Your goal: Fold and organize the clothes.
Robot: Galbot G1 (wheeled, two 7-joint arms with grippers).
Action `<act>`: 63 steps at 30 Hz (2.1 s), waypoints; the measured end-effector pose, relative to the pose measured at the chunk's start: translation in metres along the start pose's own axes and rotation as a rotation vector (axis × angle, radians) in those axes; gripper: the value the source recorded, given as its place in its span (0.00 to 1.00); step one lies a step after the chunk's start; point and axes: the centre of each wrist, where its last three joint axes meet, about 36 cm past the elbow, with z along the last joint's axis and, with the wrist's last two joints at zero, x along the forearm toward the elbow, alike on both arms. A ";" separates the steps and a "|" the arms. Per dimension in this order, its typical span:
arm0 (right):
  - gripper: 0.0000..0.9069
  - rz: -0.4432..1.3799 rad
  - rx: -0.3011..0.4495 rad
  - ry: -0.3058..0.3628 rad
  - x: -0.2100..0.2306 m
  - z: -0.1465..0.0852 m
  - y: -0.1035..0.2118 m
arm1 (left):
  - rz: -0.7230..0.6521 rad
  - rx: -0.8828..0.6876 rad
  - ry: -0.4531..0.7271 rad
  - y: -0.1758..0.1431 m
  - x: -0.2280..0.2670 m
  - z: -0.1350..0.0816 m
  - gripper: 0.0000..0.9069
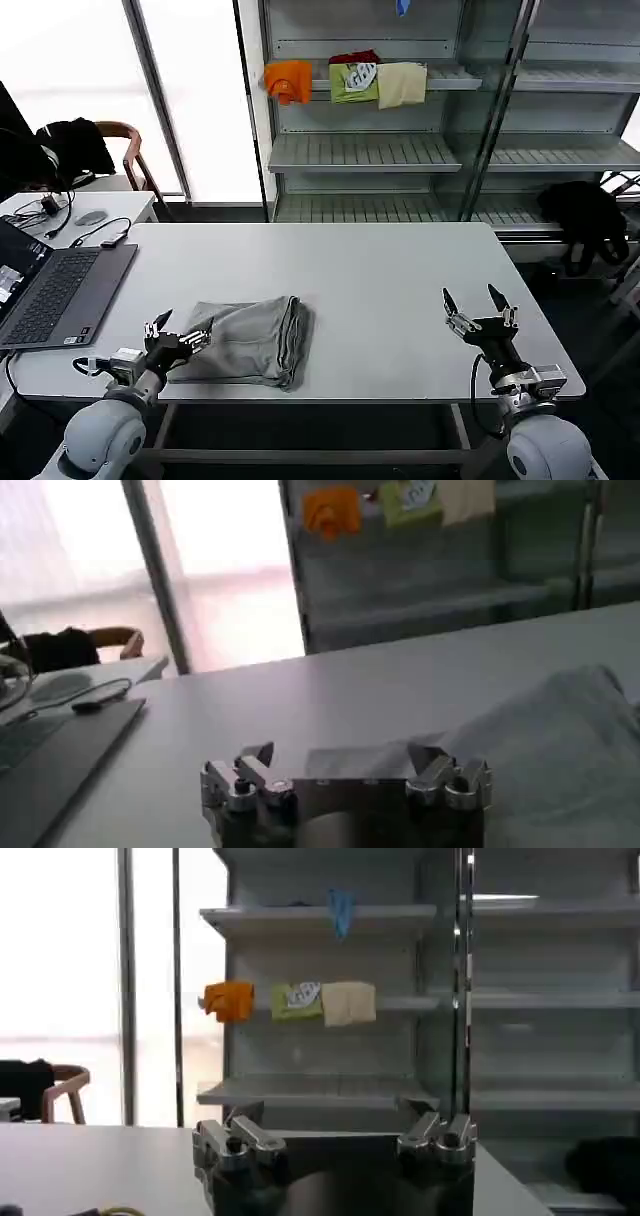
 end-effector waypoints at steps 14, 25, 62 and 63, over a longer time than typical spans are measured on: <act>1.00 -0.002 -0.003 0.001 -0.001 0.002 0.002 | 0.010 0.172 0.052 0.014 -0.014 0.025 1.00; 1.00 -0.002 -0.002 0.005 -0.001 0.003 0.001 | 0.042 0.257 0.071 0.004 -0.015 0.038 0.76; 1.00 -0.016 0.002 -0.012 -0.003 -0.004 0.004 | 0.028 0.242 -0.021 0.027 -0.013 0.023 0.00; 1.00 -0.016 0.001 -0.013 -0.003 -0.004 0.005 | 0.019 0.231 -0.025 0.034 -0.011 0.021 0.00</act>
